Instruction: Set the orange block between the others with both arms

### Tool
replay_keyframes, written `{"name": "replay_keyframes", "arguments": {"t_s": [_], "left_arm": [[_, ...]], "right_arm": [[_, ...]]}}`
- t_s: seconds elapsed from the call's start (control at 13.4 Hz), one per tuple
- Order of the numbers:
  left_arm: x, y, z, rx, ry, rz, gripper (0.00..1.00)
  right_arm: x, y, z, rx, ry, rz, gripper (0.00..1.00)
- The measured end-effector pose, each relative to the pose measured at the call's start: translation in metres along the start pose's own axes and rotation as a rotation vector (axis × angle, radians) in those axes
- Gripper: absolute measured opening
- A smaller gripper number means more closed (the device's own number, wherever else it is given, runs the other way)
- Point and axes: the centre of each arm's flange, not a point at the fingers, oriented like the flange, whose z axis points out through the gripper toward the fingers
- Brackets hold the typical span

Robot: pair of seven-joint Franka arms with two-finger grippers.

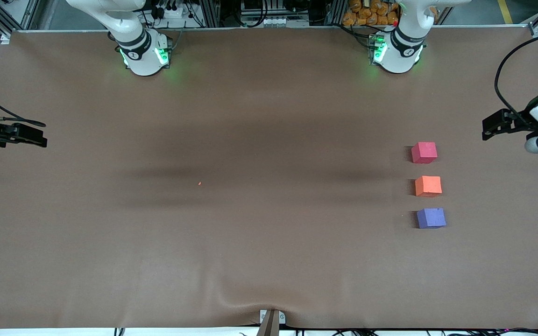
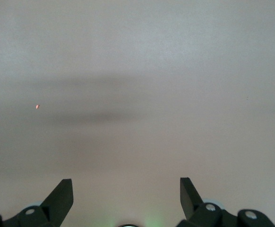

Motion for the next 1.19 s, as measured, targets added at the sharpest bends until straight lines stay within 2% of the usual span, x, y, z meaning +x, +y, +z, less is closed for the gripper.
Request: {"name": "replay_keyframes", "arguments": {"t_s": [0.52, 1.19], "left_arm": [[-0.007, 0.001, -0.040, -0.046, 0.065, -0.007, 1.00], [-0.012, 0.005, -0.046, -0.048, 0.061, 0.000, 1.00]], "right_arm": [[0.000, 0.000, 0.000, 0.000, 0.000, 0.000, 1.00], [0.000, -0.001, 0.000, 0.000, 0.000, -0.001, 1.00]]}}
